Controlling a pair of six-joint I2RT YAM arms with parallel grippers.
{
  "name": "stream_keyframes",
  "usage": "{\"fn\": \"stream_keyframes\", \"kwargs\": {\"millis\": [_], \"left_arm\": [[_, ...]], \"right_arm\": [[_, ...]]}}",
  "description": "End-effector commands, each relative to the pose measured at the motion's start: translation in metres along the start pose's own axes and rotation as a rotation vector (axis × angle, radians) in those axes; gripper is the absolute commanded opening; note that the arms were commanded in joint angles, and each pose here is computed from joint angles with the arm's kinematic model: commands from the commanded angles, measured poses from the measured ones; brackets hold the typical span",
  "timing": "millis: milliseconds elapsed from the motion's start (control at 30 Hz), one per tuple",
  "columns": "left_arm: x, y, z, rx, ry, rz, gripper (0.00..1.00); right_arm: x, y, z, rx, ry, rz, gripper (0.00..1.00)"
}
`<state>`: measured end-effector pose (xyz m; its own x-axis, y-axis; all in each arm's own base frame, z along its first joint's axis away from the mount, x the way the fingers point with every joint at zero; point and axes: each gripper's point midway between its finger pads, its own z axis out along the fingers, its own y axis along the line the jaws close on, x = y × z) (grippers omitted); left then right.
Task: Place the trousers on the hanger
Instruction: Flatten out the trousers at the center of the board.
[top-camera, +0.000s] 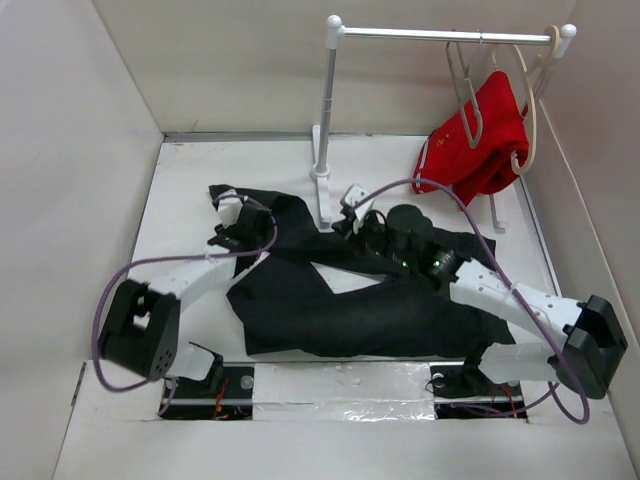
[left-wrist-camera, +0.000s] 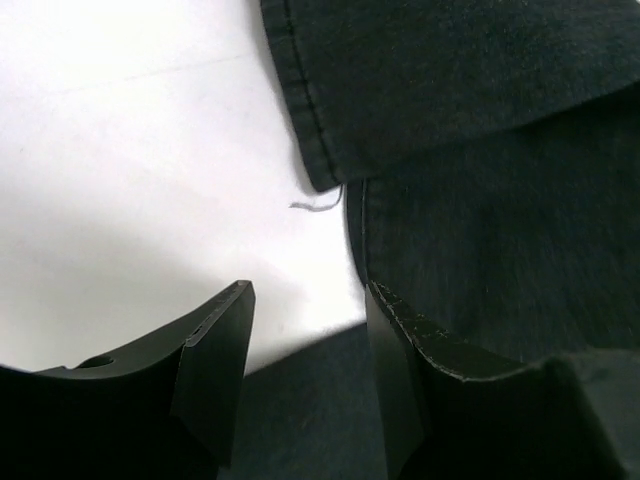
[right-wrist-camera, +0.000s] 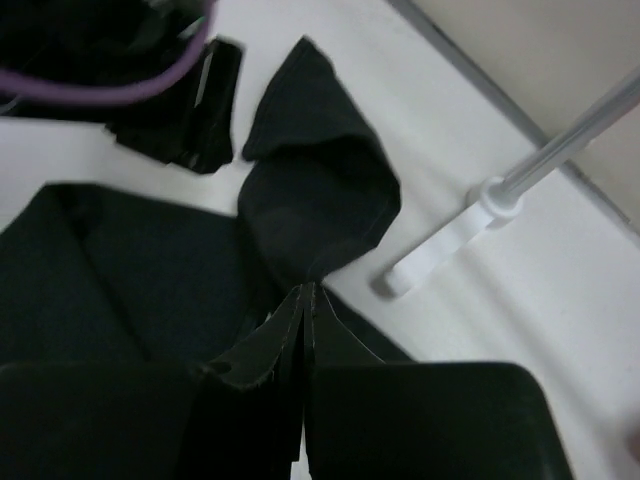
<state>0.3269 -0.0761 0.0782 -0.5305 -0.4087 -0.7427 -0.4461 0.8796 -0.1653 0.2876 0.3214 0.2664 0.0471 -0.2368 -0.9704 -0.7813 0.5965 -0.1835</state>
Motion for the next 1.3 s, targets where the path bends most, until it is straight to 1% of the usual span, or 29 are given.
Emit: {"fn": "stream_keyframes", "kwargs": {"millis": [0, 33, 67, 133, 167, 200, 233, 333, 367, 433, 467, 533, 600, 633, 667, 700, 767, 800, 833, 867, 900, 967, 1000, 1067, 1100, 1133, 1167, 1233, 1267], "left_arm": [[-0.022, -0.020, 0.014, -0.023, -0.052, 0.043, 0.46], [-0.021, -0.023, 0.017, -0.034, -0.055, 0.078, 0.46], [-0.028, -0.025, 0.020, -0.056, -0.076, 0.086, 0.46], [-0.018, -0.013, 0.040, -0.122, -0.028, 0.130, 0.46], [-0.020, -0.018, 0.047, -0.111, -0.005, 0.106, 0.46], [-0.013, -0.011, 0.057, -0.139, 0.030, 0.112, 0.46], [-0.012, -0.015, 0.060, -0.125, 0.040, 0.116, 0.45], [-0.012, -0.025, 0.069, -0.115, 0.048, 0.130, 0.43], [-0.018, -0.028, 0.071, -0.122, 0.038, 0.127, 0.41], [-0.015, -0.026, 0.074, -0.147, 0.050, 0.133, 0.37], [-0.018, -0.025, 0.074, -0.155, 0.041, 0.129, 0.33], [-0.021, -0.028, 0.074, -0.143, 0.024, 0.117, 0.29], [-0.023, -0.028, 0.078, -0.144, 0.027, 0.113, 0.21], [-0.028, -0.029, 0.080, -0.144, 0.027, 0.103, 0.03], [-0.028, -0.029, 0.082, -0.154, 0.029, 0.102, 0.00], [-0.028, -0.026, 0.081, -0.173, 0.034, 0.109, 0.00], [-0.039, -0.026, 0.076, -0.179, 0.007, 0.106, 0.00], [-0.051, -0.026, 0.064, -0.172, -0.017, 0.091, 0.00], [-0.054, -0.026, 0.054, -0.170, -0.032, 0.108, 0.00], [-0.065, -0.029, 0.043, -0.153, -0.065, 0.095, 0.00], [-0.083, -0.030, 0.017, -0.127, -0.108, 0.073, 0.00], [-0.097, -0.032, -0.016, -0.081, -0.152, 0.061, 0.00], [-0.121, -0.027, -0.048, -0.033, -0.209, 0.014, 0.00], [-0.134, -0.028, -0.080, 0.059, -0.246, -0.015, 0.00], [-0.154, -0.021, -0.109, 0.107, -0.306, -0.044, 0.00], [-0.161, -0.017, -0.121, 0.119, -0.328, -0.051, 0.00], [-0.178, -0.016, -0.139, 0.139, -0.365, -0.079, 0.00], [-0.191, -0.006, -0.162, 0.137, -0.382, -0.079, 0.00], [-0.206, -0.006, -0.178, 0.155, -0.408, -0.099, 0.00]], "right_arm": [[0.013, 0.004, -0.016, 0.021, -0.018, -0.001, 0.04], [0.018, 0.009, -0.021, 0.014, -0.011, 0.000, 0.04], [0.015, 0.008, -0.028, 0.020, -0.027, 0.005, 0.04], [0.031, 0.011, -0.035, 0.018, 0.000, 0.008, 0.06], [0.027, 0.011, -0.041, 0.020, -0.014, 0.011, 0.07], [0.028, 0.011, -0.044, 0.021, -0.016, 0.011, 0.08], [0.034, 0.012, -0.047, 0.019, -0.009, 0.013, 0.09], [0.041, 0.014, -0.055, 0.017, 0.002, 0.011, 0.09], [0.044, 0.014, -0.056, 0.016, 0.008, 0.011, 0.10], [0.048, 0.015, -0.059, 0.015, 0.016, 0.013, 0.10], [0.055, 0.017, -0.060, 0.012, 0.029, 0.016, 0.10], [0.060, 0.023, -0.061, -0.005, 0.032, 0.027, 0.10], [0.066, 0.025, -0.061, -0.010, 0.036, 0.038, 0.10], [0.066, 0.026, -0.061, -0.012, 0.030, 0.046, 0.10], [0.068, 0.030, -0.061, -0.020, 0.033, 0.044, 0.10], [0.071, 0.030, -0.061, -0.020, 0.039, 0.046, 0.10], [0.073, 0.028, -0.065, -0.010, 0.053, 0.044, 0.10], [0.073, 0.031, -0.067, -0.019, 0.056, 0.041, 0.10], [0.074, 0.024, -0.073, 0.021, 0.066, 0.039, 0.10], [0.077, 0.023, -0.073, 0.026, 0.079, 0.039, 0.10], [0.072, 0.021, -0.078, 0.039, 0.063, 0.041, 0.10], [0.075, 0.017, -0.085, 0.062, 0.074, 0.047, 0.10], [0.072, 0.013, -0.090, 0.084, 0.064, 0.049, 0.10], [0.079, 0.003, -0.096, 0.147, 0.084, 0.048, 0.09], [0.081, -0.005, -0.098, 0.179, 0.090, 0.053, 0.09], [0.083, -0.011, -0.100, 0.198, 0.096, 0.055, 0.09], [0.085, -0.014, -0.100, 0.204, 0.105, 0.061, 0.09], [0.091, -0.026, -0.099, 0.231, 0.129, 0.068, 0.08], [0.096, -0.028, -0.100, 0.238, 0.151, 0.073, 0.08]]}}
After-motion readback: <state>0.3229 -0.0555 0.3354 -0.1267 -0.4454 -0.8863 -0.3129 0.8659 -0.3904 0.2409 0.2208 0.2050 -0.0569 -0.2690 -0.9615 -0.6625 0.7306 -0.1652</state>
